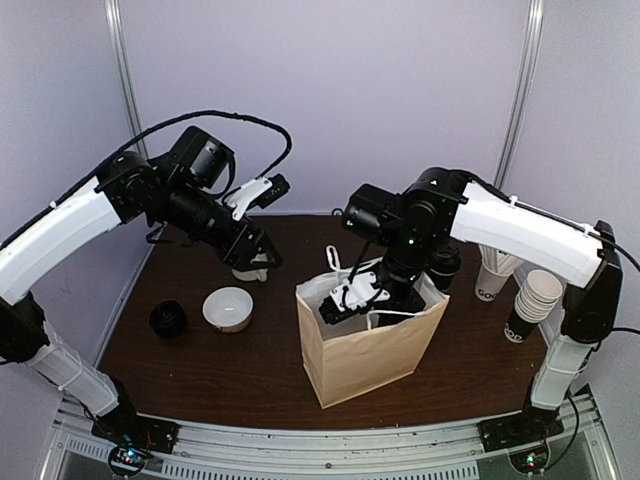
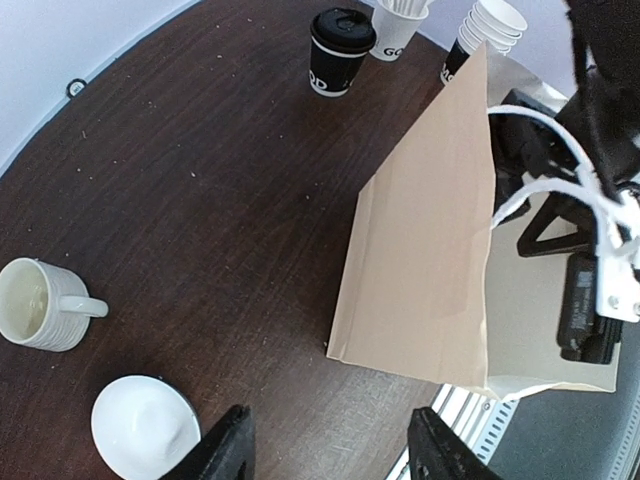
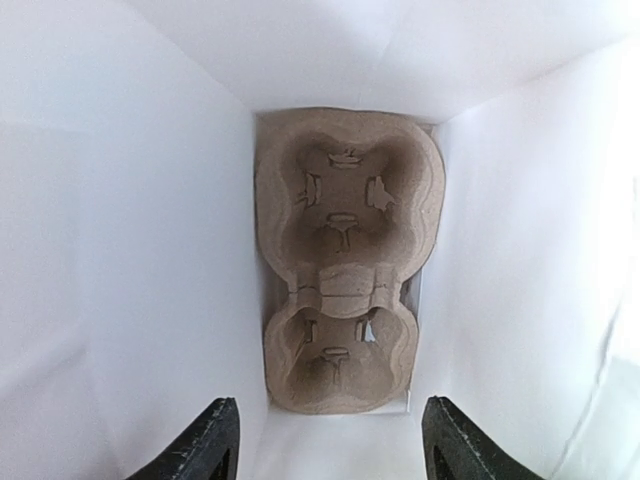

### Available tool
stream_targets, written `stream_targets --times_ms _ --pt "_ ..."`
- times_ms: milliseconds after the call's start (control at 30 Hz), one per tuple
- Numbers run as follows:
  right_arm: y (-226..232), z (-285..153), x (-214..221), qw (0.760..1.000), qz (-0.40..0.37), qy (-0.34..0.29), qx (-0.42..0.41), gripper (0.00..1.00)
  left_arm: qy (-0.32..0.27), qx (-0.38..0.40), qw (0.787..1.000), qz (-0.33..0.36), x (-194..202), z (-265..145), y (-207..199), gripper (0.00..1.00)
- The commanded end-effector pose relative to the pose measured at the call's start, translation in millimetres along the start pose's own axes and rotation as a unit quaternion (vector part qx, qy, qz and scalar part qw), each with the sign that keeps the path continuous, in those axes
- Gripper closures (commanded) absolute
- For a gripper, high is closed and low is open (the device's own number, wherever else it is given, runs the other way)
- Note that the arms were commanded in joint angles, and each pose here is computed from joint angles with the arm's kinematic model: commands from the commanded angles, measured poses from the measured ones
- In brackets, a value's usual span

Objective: Pack the takeout coffee

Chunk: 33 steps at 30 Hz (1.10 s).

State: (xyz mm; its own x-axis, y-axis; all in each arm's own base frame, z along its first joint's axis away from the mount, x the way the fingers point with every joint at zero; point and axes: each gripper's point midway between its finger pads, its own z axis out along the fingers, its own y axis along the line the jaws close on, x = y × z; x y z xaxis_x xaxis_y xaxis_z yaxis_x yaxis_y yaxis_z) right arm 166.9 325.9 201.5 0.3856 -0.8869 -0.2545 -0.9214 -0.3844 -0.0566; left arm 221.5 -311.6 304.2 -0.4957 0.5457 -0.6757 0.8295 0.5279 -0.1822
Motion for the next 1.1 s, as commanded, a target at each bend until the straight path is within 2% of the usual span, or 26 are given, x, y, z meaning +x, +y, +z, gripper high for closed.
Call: stream_targets --times_ms 0,267,500,700,800,900,967,1067 --pt "9 -33 -6 1.0 0.002 -0.021 0.014 0.34 -0.031 0.034 0.999 0.02 -22 6 -10 0.45" --pt "0 -71 -15 0.997 0.005 -0.058 0.055 0.34 -0.057 0.082 0.991 0.09 -40 18 -49 0.44" --pt "-5 -101 -23 0.993 -0.002 -0.083 0.089 0.34 -0.085 0.102 0.984 0.115 -65 39 -68 0.44" --pt "-4 -125 -23 0.989 -0.002 -0.1 0.112 0.35 -0.129 0.052 0.984 0.112 -98 49 -56 0.47" --pt "-6 -138 -22 0.986 0.001 -0.109 0.127 0.35 -0.146 0.051 0.98 0.126 -111 49 -57 0.6" --pt "-8 -155 -18 0.982 0.012 -0.128 0.141 0.35 -0.151 0.046 0.978 0.134 -122 50 -57 0.87" --pt "-9 -169 -15 0.977 0.028 -0.153 0.147 0.35 -0.158 0.04 0.976 0.142 -128 48 -57 1.0" --pt "-3 -191 -8 0.969 0.051 -0.195 0.145 0.36 -0.175 0.021 0.971 0.16 -140 41 -53 1.0"
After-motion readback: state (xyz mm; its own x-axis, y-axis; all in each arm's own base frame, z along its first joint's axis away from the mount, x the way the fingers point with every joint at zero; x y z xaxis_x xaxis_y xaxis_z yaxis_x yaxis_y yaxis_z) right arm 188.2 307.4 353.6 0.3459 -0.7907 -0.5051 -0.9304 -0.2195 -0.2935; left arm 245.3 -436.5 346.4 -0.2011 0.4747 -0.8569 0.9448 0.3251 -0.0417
